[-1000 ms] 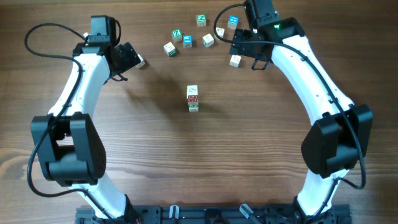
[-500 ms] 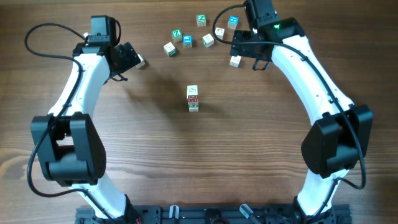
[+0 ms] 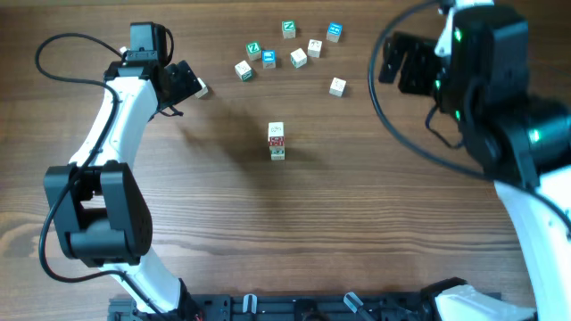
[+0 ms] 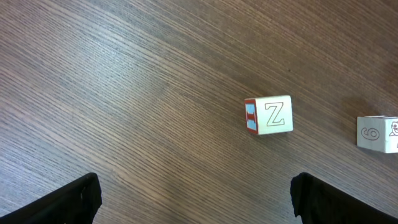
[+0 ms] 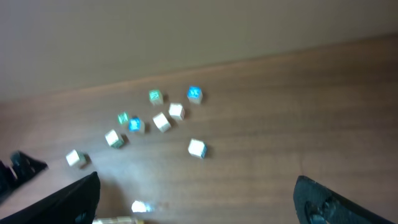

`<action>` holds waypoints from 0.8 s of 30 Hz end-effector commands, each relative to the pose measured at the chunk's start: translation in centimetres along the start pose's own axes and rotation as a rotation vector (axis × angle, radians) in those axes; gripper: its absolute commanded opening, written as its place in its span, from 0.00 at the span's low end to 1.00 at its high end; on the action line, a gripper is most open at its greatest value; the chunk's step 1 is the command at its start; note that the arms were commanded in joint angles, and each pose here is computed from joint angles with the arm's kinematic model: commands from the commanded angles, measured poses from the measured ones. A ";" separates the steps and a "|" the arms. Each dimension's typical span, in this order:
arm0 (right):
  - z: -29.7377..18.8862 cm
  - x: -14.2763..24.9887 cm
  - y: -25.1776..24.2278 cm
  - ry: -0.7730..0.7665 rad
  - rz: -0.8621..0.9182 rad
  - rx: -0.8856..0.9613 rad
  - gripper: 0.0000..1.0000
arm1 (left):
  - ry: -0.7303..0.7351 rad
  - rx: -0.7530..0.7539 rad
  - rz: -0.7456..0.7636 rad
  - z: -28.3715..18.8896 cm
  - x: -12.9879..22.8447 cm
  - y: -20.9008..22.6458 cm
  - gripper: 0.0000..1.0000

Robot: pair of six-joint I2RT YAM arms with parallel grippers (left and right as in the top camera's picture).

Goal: Form a tower

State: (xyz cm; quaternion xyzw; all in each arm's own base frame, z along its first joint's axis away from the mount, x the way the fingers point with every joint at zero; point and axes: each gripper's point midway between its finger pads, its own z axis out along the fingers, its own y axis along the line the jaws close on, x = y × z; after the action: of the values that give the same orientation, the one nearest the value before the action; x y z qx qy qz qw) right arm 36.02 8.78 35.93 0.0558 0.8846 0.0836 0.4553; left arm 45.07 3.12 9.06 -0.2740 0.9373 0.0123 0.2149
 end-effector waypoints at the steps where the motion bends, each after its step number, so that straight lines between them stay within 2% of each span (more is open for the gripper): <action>1: 2.1 4.2 -1.4 0.039 -0.025 0.021 1.00 | 0.013 -0.014 0.007 0.6 0.4 0.2 1.00; 5: 6.8 8.3 -2.1 0.009 -0.054 0.005 1.00 | 0.013 -0.014 0.007 0.6 0.4 0.3 1.00; 9: 9.4 11.1 -2.2 -0.015 -0.059 -0.035 1.00 | 0.013 -0.014 0.007 0.6 0.4 0.3 1.00; 13: 10.4 14.8 -3.5 0.039 -0.046 -0.060 1.00 | 0.013 -0.014 0.007 0.6 0.4 0.2 1.00; 17: 10.8 17.5 -5.0 0.026 -0.009 -0.105 1.00 | 0.013 -0.014 0.007 0.6 0.4 0.3 1.00; 24: 9.1 21.5 -5.9 -0.170 -0.007 -0.192 1.00 | 0.013 -0.014 0.007 0.6 0.4 0.3 1.00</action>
State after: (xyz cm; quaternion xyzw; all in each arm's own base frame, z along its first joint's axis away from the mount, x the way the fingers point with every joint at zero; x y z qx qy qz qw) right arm 32.05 7.46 12.93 0.0283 0.8430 0.1497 0.5159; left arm 45.08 3.10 9.07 -0.2738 0.9373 0.0122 0.2153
